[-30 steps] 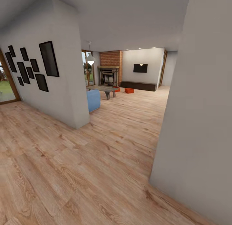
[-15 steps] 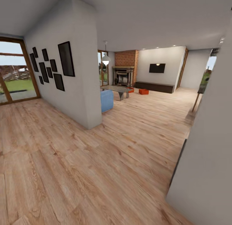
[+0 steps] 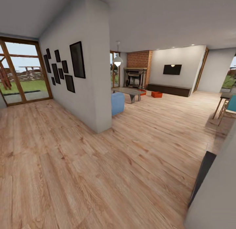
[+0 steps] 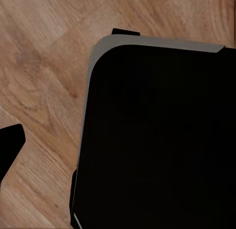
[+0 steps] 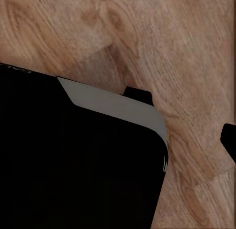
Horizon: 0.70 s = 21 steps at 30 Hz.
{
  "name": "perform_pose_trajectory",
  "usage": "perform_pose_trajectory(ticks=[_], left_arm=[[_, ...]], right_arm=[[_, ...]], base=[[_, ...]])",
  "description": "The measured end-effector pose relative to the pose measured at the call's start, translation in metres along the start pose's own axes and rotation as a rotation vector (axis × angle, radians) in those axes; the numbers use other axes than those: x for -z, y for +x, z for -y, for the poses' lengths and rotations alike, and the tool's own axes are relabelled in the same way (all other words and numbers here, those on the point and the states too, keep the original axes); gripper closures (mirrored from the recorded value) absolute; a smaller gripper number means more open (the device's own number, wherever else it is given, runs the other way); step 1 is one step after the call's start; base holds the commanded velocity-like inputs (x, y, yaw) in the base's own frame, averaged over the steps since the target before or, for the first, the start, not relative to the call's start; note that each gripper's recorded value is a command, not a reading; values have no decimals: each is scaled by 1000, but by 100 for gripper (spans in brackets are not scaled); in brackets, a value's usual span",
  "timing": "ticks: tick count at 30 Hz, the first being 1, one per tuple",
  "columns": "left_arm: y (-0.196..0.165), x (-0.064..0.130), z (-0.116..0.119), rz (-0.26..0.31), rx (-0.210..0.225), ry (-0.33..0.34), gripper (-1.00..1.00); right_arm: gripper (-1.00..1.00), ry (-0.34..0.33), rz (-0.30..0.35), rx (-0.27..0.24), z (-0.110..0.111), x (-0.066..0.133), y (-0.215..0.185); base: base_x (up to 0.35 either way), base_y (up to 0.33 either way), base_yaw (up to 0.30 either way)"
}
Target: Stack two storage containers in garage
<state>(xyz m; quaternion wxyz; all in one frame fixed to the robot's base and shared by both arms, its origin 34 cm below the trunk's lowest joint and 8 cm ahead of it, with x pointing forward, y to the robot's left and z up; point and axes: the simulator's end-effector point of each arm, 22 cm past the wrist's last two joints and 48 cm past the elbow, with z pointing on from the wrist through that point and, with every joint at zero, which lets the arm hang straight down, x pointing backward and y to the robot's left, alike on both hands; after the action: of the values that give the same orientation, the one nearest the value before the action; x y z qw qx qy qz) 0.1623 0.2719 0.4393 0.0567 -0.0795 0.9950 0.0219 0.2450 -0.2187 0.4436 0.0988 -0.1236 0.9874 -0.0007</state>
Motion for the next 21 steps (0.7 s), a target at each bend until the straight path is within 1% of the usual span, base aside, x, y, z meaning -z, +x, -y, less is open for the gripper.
perform_pose_trajectory(ticks=[21], left_arm=[[1, 0, 0, -1, 0, 0, -100]], right_arm=[[-100, 0, 0, 1, 0, 0, 0]], base=[[321, 0, 1]])
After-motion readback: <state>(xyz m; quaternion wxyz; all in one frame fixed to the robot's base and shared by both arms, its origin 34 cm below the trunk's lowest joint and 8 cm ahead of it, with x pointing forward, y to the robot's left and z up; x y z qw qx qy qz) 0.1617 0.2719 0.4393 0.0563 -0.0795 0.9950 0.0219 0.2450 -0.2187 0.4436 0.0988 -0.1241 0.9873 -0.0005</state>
